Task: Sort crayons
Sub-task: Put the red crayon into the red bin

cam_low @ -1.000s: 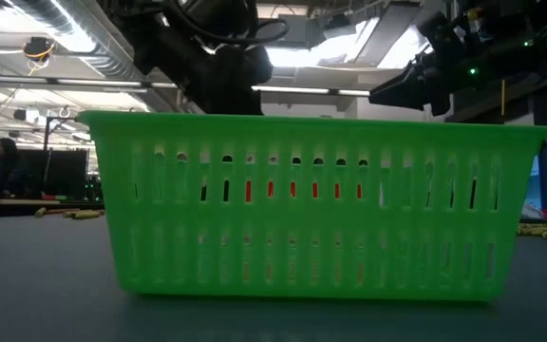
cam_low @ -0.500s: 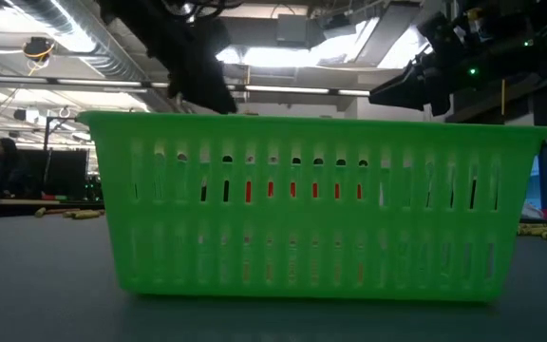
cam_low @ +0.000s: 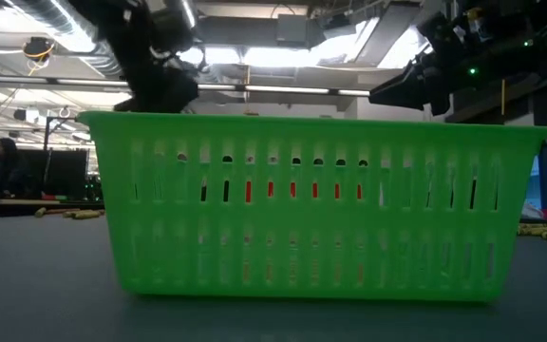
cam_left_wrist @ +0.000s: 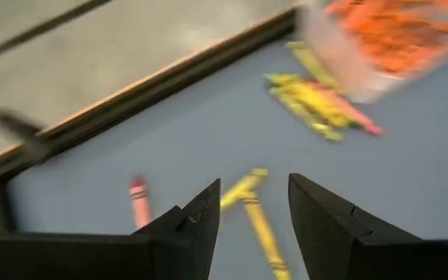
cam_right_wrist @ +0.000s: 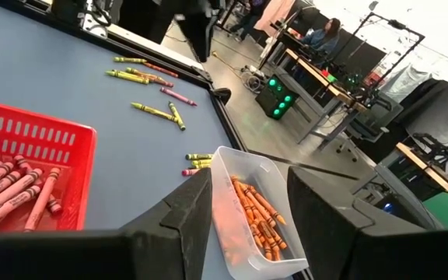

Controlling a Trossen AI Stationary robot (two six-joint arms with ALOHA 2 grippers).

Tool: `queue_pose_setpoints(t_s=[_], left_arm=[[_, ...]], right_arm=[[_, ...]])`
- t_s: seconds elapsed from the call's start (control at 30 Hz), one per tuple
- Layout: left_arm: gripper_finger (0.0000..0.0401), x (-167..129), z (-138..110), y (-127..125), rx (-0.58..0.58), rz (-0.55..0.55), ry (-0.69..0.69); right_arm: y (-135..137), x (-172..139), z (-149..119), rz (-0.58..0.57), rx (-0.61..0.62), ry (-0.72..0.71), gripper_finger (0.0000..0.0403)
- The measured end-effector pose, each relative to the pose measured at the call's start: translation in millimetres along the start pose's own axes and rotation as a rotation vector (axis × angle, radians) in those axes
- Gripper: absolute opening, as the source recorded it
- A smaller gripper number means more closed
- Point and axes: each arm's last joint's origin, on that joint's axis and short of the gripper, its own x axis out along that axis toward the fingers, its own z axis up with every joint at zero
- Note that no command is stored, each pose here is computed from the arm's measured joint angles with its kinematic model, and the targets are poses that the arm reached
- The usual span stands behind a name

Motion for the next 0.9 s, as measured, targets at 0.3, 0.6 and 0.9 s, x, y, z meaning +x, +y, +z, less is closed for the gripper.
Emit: queue_pose_setpoints(t_s=[0.3,0.6,0.9], left_arm=[[0.0137,33.1,0.4,55.6,-0.161,0.105,0.218],[0.0137,80.5,-6.0,81.6,-0.187,0.161,0.449],[0.0137,109.3,-1.5,87.4,-0.165,0.121,0.528]], right_arm=[[-0.2,0.0,0.4,-0.002,0.001,-0.003,0.0166],[-0.3,0.0,0.6,-0.003,0.002,-0.006,0.0166],[0.0,0.0,0.2,0.000,-0.003,-0.002,0.0166]])
